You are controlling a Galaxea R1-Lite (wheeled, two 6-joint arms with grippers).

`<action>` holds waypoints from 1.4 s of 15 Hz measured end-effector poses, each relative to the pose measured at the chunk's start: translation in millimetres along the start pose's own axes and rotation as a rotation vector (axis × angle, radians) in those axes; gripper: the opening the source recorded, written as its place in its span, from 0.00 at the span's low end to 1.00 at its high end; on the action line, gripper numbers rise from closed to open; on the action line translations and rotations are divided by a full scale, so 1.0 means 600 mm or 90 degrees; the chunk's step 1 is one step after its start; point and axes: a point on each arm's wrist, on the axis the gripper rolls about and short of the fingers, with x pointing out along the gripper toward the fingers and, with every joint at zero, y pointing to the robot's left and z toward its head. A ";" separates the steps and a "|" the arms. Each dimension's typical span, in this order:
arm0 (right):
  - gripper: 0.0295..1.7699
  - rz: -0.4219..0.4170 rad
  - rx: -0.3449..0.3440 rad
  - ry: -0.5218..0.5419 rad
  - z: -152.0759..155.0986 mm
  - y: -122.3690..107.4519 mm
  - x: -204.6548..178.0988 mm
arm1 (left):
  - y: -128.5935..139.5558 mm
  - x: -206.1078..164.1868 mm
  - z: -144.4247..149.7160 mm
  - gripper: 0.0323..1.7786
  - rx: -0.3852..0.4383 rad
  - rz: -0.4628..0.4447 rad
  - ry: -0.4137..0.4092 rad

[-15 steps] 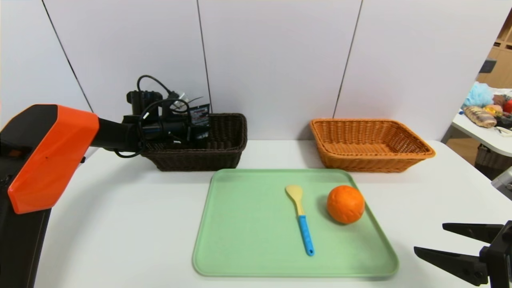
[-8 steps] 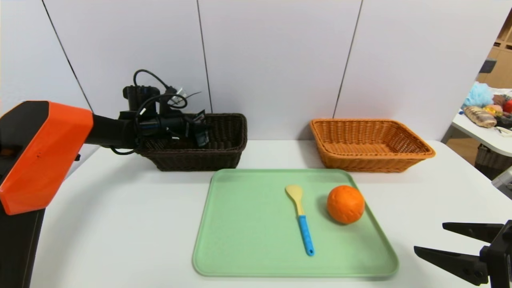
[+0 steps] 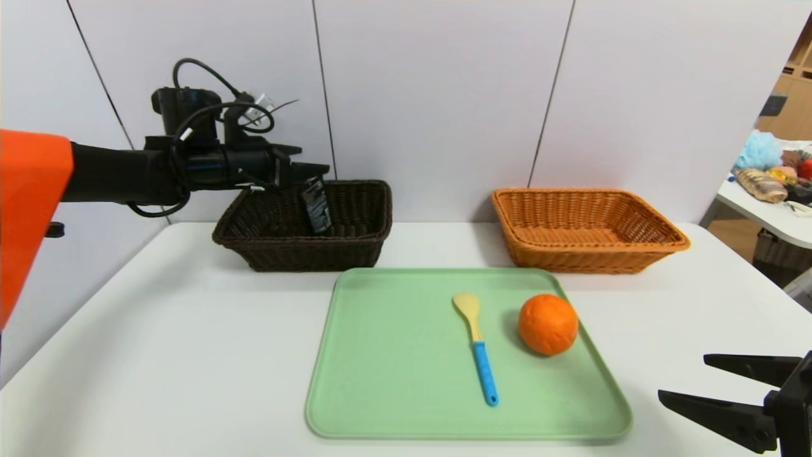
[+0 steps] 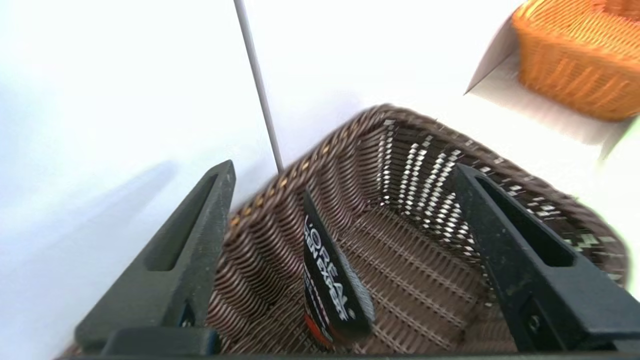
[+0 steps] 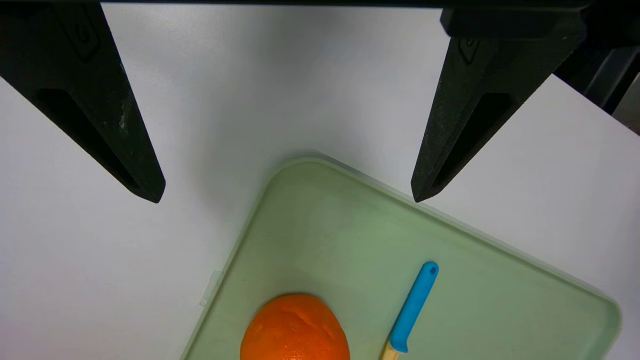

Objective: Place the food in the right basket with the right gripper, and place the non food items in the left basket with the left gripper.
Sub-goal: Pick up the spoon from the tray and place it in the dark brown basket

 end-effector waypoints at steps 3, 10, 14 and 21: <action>0.96 -0.001 0.000 -0.002 0.000 0.000 -0.001 | -0.021 -0.038 0.037 0.90 0.007 -0.002 0.012; 0.96 0.000 -0.003 -0.003 -0.001 0.001 -0.002 | -0.155 -0.087 0.018 0.93 -0.071 -0.086 0.095; 0.96 0.000 -0.003 -0.002 -0.002 0.001 -0.001 | -0.247 -0.102 0.009 0.94 -0.124 -0.126 0.138; 0.96 -0.003 0.002 -0.009 -0.005 0.001 -0.003 | -0.416 -0.074 0.022 0.95 -0.162 -0.034 0.204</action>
